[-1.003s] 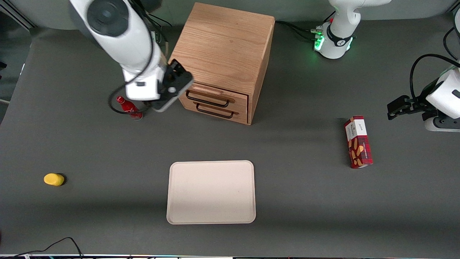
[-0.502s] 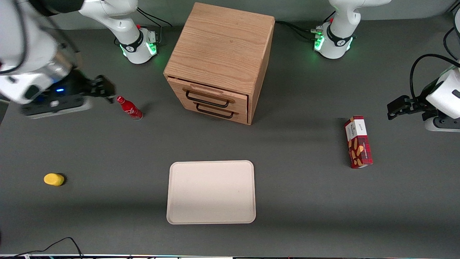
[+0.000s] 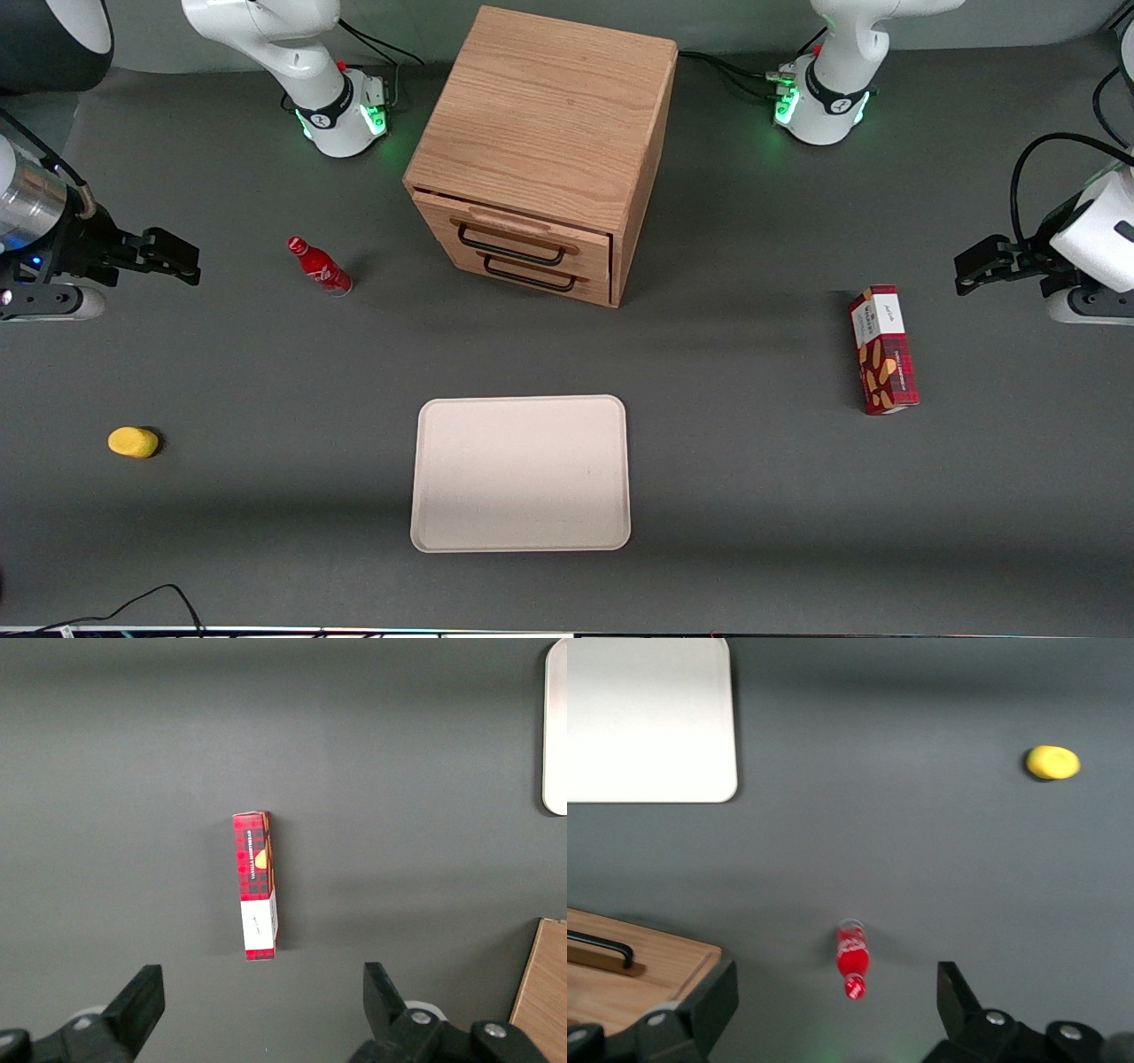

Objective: Close top drawer

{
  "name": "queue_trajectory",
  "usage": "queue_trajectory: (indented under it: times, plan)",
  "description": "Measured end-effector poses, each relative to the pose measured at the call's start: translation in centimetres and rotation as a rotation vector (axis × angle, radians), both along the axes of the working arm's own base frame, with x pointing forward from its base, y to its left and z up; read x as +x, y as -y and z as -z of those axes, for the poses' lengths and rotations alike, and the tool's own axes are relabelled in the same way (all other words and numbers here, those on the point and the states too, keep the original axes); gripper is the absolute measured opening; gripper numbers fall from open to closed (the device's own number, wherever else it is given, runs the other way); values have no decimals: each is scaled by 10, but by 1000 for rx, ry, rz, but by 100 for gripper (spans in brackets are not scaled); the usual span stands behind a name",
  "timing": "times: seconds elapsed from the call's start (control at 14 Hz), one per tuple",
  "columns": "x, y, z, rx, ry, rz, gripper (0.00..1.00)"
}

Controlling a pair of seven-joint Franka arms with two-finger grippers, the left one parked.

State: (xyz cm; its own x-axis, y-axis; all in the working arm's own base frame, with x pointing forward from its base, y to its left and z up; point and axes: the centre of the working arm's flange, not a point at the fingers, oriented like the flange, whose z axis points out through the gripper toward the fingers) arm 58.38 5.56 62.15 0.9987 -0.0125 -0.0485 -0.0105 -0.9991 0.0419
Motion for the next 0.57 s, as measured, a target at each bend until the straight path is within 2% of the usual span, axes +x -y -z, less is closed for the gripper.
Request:
queue_trajectory:
  times: [0.14,0.36,0.57]
  plan:
    - [-9,18,17,23,35,34,100]
    - [-25,47,28,24,39,67,100]
    - [-26,69,29,27,41,94,100]
